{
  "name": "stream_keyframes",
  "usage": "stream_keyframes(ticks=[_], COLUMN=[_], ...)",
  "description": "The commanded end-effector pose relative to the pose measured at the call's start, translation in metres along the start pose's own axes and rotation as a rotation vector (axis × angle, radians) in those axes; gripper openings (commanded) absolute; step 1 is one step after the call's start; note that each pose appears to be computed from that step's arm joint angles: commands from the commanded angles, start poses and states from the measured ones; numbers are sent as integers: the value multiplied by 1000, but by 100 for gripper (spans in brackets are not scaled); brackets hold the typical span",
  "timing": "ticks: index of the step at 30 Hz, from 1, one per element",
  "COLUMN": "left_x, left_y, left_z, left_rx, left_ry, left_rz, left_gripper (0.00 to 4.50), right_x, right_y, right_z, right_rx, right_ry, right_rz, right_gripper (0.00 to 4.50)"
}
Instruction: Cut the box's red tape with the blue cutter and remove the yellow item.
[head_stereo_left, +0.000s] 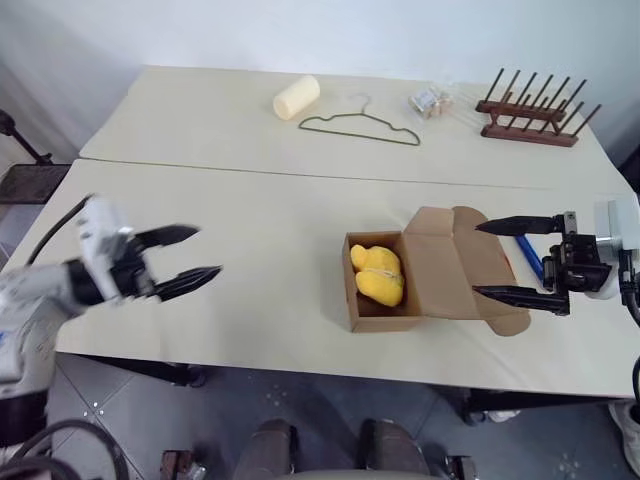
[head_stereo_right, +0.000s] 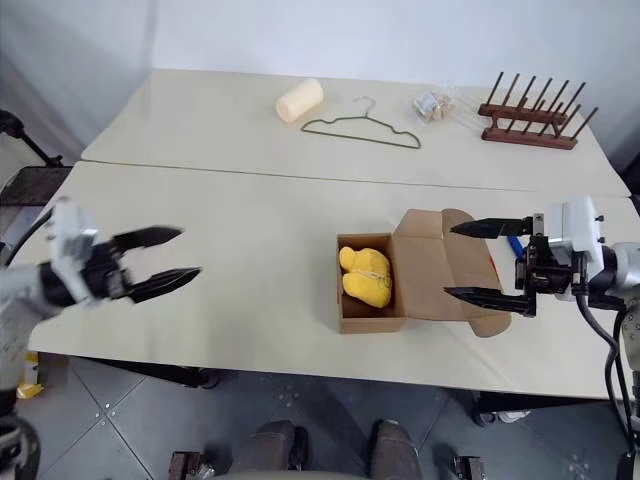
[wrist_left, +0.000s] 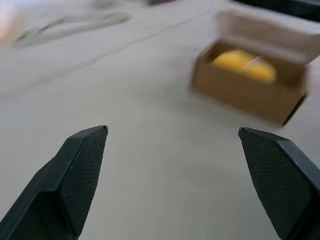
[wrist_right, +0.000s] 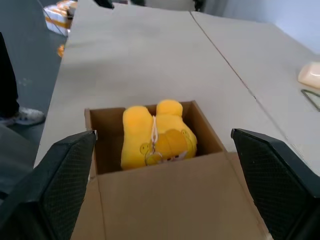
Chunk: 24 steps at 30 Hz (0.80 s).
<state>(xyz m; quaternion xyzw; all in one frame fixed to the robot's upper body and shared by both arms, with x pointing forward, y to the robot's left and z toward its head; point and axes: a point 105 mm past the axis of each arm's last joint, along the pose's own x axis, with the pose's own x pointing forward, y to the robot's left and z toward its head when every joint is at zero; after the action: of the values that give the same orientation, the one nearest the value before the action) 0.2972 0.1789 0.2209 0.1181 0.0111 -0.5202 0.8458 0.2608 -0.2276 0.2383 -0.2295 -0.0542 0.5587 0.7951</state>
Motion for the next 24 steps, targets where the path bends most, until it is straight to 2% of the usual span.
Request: stream_keyframes(ticks=[1,4,6,11,16,18,21,24], left_x=[44,94,117,168,200,202,204,207], left_y=[-4,-11,-11,-36,-44,-49,-58,-54], left_z=[13,22,25,30,6,-5,-8,-13], left_rx=[-2,44,51,162,250,298,282,302], left_ry=[73,201,274,425,551,612,640,671], left_rz=[-113,-233,-245,-415,-450,-490,-560,-557], left_gripper=[446,446,446,446,446,446,446,385], right_x=[-16,-26,-29,-25,-25,-23,-21,-18], right_y=[-8,3,11,40,54,59,59,58], right_z=[26,29,29,25,15,13,16,19], right_rx=[-101,-90,-64,29,63,77,80,79], right_ry=[9,59,75,93,110,101,79,62], right_rz=[-98,-114,-121,-130,-201,-224,-255,-269], right_gripper=[450,450,450,450,450,450,450,450])
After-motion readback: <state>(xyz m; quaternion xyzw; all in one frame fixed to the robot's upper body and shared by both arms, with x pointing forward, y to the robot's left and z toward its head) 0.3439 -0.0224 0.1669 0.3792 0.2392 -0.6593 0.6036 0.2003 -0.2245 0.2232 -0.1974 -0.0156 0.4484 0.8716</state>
